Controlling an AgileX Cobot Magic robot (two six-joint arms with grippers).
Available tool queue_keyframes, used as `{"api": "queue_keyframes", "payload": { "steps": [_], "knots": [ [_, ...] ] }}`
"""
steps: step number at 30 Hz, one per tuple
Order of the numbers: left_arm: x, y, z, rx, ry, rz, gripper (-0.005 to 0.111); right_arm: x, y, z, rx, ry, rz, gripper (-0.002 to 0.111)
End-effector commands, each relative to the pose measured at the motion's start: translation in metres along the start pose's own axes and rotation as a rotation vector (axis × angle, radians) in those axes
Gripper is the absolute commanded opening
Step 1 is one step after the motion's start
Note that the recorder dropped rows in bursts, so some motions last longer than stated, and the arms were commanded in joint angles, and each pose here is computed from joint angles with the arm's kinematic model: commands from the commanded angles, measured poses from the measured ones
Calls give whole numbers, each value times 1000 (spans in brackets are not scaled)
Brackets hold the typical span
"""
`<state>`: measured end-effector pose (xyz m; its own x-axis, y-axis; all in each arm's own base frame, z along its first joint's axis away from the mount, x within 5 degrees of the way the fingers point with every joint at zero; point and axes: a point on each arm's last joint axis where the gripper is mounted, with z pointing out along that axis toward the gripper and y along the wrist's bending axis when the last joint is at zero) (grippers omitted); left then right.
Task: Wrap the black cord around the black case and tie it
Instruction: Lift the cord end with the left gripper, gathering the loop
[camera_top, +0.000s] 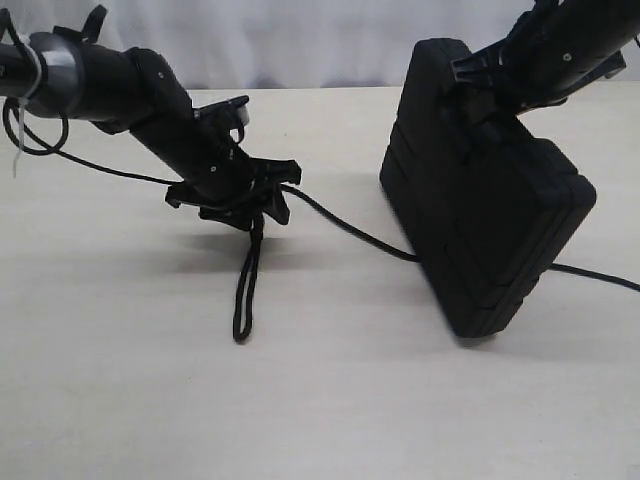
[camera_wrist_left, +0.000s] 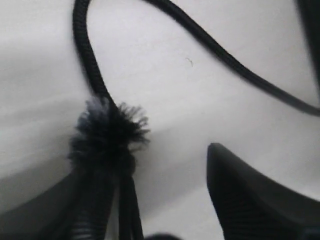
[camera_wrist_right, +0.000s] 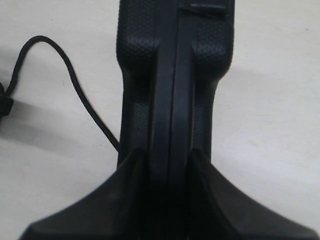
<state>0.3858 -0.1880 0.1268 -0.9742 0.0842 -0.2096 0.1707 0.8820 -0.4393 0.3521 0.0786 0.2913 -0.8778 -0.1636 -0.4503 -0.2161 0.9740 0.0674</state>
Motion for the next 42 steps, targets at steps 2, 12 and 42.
{"api": "queue_keyframes", "payload": {
  "steps": [2, 12, 42],
  "knots": [
    [-8, 1, -8, -8, -7, 282, 55, 12, -2, 19, 1, 130, -17, 4],
    [-23, 9, -34, -237, 140, 1107, 55, 15, -2, 18, -1, 160, -26, 4],
    [1, -21, -11, -301, 668, 2511, 55, 16, -2, 18, -1, 175, -37, 4]
  ]
}}
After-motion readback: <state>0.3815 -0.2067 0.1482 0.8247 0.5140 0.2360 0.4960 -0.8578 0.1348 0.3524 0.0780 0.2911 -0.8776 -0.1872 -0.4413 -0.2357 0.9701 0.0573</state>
